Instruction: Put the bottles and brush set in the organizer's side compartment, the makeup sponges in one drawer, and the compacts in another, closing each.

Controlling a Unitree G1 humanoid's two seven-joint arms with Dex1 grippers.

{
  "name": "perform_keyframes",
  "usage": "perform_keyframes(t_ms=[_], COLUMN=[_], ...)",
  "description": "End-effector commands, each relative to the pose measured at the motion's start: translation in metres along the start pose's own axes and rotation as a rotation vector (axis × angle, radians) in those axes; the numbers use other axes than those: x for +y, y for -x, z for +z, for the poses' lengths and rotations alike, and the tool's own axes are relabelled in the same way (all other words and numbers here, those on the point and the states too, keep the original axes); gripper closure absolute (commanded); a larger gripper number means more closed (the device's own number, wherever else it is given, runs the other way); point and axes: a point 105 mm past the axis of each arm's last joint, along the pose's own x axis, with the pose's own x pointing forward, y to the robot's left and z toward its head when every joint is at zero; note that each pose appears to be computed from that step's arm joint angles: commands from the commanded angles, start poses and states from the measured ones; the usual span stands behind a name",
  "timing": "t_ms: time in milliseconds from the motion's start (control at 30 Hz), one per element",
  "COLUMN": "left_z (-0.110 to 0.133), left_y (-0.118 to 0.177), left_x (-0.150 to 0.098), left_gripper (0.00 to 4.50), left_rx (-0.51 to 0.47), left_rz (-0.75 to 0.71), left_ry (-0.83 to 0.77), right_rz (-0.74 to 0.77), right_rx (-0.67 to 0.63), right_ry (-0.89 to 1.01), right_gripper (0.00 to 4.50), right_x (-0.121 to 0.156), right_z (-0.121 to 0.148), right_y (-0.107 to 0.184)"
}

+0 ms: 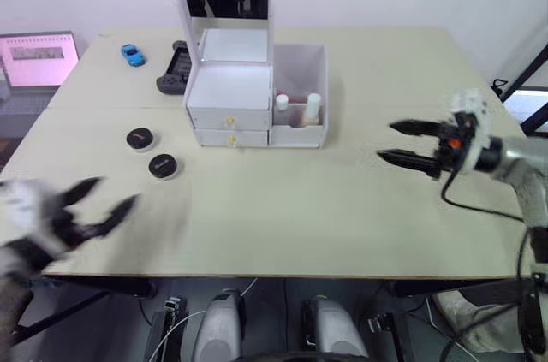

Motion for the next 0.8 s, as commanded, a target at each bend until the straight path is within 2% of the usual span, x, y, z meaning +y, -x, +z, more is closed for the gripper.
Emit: perform_keyframes(t_ms=[33,100,300,367,533,800], left_z=[0.002,0.003,0.001,-0.002,-0.019,-0.029], left_y=[-0.05,-0.067,-0.116,-0.128,-0.15,-0.17], left_x=[-0.031,-0.043,-0.03,-0.031,-0.048,-0.05], left_gripper=[0.06,0.06,0.06,0.06,0.06,0.06], left_rx=[-0.024,-0.026,-0.073,-0.083,-0.06,-0.073], left_rz=[0.009,-0.014,0.164,0.184,0.154,0.221], left_ry=[0.027,0.01,0.035,0.058,0.049,0.047], right_rz=[0.038,0.004,0.044,0.03,0.057,0.028], right_rx=[-0.046,-0.02,0.016,0.022,0.007,0.007], right_ry=[0.067,0.089,0.112,0.136,0.109,0.111], right_gripper=[0.0,0.0,0.0,0.0,0.0,0.0], right_x=[0.018,0.019,0.038,0.039,0.046,0.045], right_z=[0.035,0.036,0.047,0.05,0.057,0.058], right_y=[-0.016,-0.022,-0.029,-0.028,-0.023,-0.019])
